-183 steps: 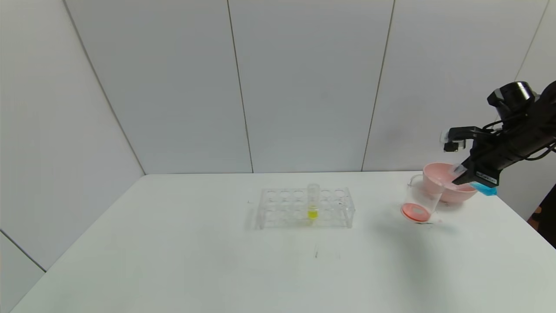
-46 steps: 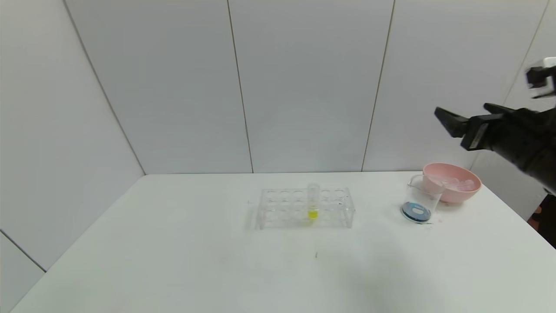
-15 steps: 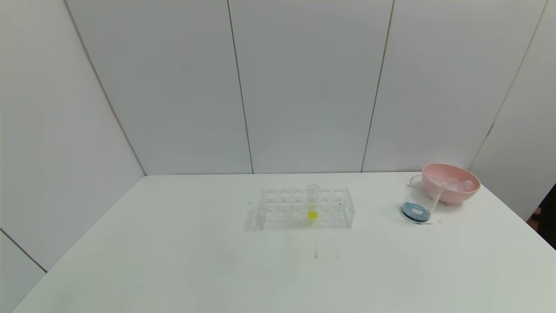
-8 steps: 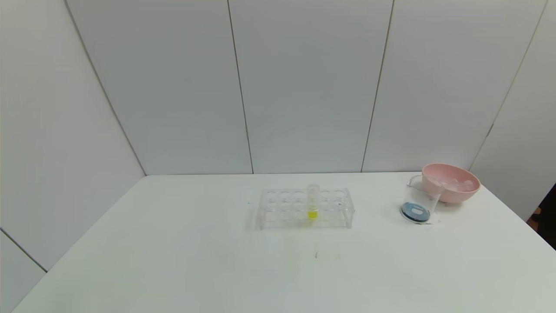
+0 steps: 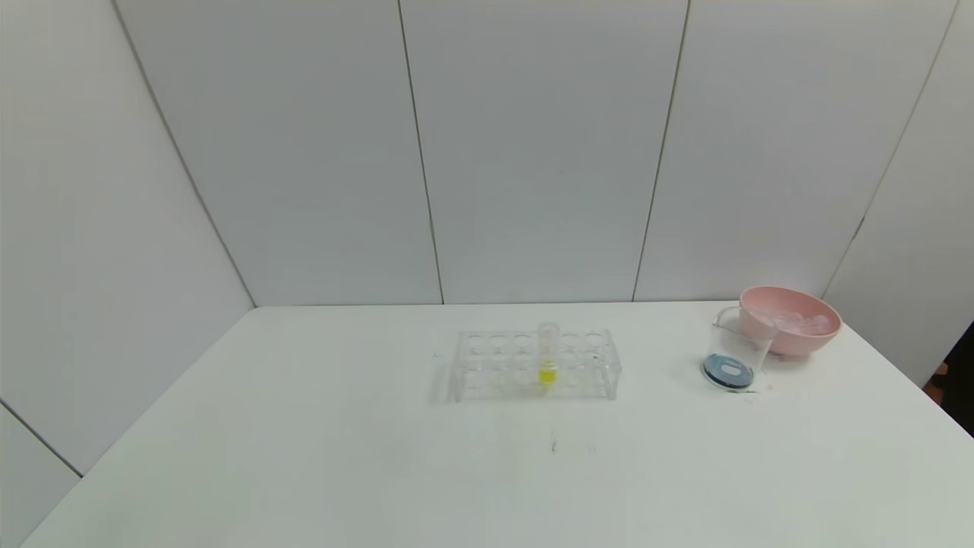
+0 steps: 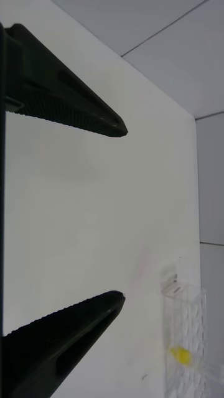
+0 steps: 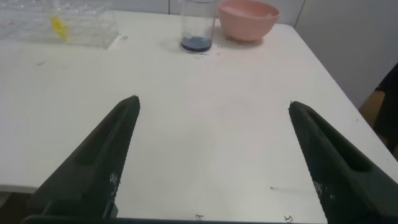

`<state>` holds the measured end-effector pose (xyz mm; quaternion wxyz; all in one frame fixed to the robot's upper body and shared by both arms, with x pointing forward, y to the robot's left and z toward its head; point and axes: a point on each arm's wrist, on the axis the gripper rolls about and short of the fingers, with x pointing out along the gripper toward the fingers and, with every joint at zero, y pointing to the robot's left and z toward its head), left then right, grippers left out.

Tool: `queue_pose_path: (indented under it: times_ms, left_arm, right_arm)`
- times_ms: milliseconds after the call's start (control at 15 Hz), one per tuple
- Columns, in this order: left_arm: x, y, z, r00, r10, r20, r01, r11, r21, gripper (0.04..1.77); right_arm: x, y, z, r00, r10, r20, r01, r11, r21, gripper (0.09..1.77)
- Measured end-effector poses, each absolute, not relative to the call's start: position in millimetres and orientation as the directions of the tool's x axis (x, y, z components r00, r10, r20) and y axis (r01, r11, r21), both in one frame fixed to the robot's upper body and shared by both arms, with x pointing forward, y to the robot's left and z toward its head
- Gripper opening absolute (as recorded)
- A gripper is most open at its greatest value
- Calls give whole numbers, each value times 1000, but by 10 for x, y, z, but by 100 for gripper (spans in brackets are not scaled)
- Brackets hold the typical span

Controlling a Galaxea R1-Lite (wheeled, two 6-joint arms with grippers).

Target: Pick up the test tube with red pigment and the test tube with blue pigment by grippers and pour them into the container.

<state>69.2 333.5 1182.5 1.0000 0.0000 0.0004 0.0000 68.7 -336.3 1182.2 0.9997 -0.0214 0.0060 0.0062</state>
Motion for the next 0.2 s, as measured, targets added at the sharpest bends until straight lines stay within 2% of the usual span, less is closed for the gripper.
queue_pose_path:
  times_ms: [200]
  left_arm:
    - [692,3335,11825,1000,0,-1,0,1000,0,176]
  right_arm:
    - [690,-3361,11827,1000,19,-1,-19,999,-43,171]
